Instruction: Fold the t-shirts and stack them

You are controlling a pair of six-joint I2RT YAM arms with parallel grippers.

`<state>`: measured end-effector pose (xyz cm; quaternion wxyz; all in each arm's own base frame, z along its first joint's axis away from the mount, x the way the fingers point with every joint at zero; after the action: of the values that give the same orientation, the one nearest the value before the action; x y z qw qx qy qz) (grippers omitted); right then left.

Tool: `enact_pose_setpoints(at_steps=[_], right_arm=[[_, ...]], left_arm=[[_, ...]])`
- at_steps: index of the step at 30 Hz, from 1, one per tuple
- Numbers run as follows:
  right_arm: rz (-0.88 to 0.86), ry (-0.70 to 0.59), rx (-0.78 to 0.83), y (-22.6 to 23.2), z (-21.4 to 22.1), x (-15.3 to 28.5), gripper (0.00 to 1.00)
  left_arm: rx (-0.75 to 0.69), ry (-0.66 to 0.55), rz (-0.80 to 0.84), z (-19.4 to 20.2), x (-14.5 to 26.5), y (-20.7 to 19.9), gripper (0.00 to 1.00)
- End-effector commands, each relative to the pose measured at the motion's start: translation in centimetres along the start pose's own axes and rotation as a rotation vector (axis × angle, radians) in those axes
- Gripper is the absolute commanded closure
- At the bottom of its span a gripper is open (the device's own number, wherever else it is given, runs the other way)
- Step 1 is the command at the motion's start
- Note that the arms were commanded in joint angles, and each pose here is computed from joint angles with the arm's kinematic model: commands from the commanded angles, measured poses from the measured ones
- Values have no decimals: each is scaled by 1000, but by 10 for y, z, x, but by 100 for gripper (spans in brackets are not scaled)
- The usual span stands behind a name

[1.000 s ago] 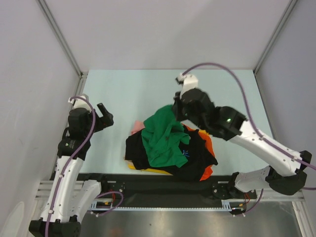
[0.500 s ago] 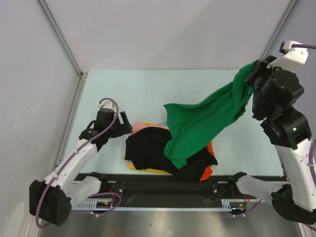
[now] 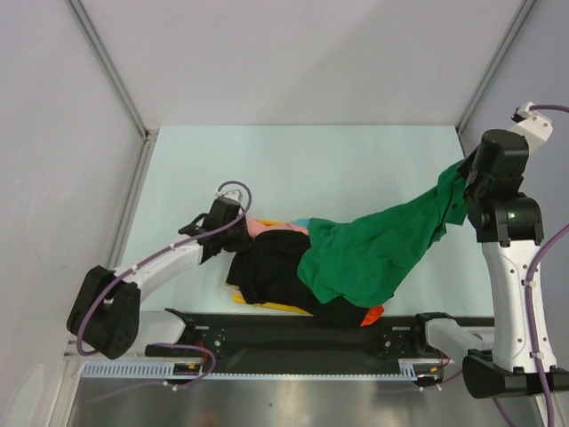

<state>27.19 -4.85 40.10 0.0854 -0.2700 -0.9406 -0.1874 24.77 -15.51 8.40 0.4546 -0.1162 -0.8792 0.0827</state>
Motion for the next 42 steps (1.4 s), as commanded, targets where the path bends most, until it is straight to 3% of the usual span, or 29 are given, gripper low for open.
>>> enact_pose_setpoints(at_steps=[1,4,7,14,23,30,35,42], right_arm=[[-105,40,-91,16,2,4,100],[-142,86,-104,25,12,0,100],[-163,110,-118,28,19,-1,100],[-103,118,-143,23,26,-9,100],[25,112,-182,4,22,-27,100],[104,147,-273,-32,29,-51,100],[144,169,-275,-43,46,-61,100],[-9,352,-309,-12,92,-74,100]], left_arm=[[10,17,40,-2,-12,-12,100],[58,15,-72,-15,-10,5,100],[199,-23,-148,-34,-5,40,100],[594,-118,-287,-62,3,153,100],[1107,-208,-310,-58,11,248,100],[1359,-359,-350,-63,37,286,100],[1456,-455,-382,-72,51,305,100],[1804,-659,-268,-63,56,315,100]])
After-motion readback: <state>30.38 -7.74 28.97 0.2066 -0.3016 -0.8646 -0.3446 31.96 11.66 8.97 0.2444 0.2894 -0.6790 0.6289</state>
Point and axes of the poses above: each gripper's point midway between its finger pads, its own x axis back along the fingers, its own y axis along the line the jaws close on, z = x × y, the point moved 3 cm from there along x, back along the fingers, and after that the axes turned 7 degrees about -x, right-handed, at the moved point
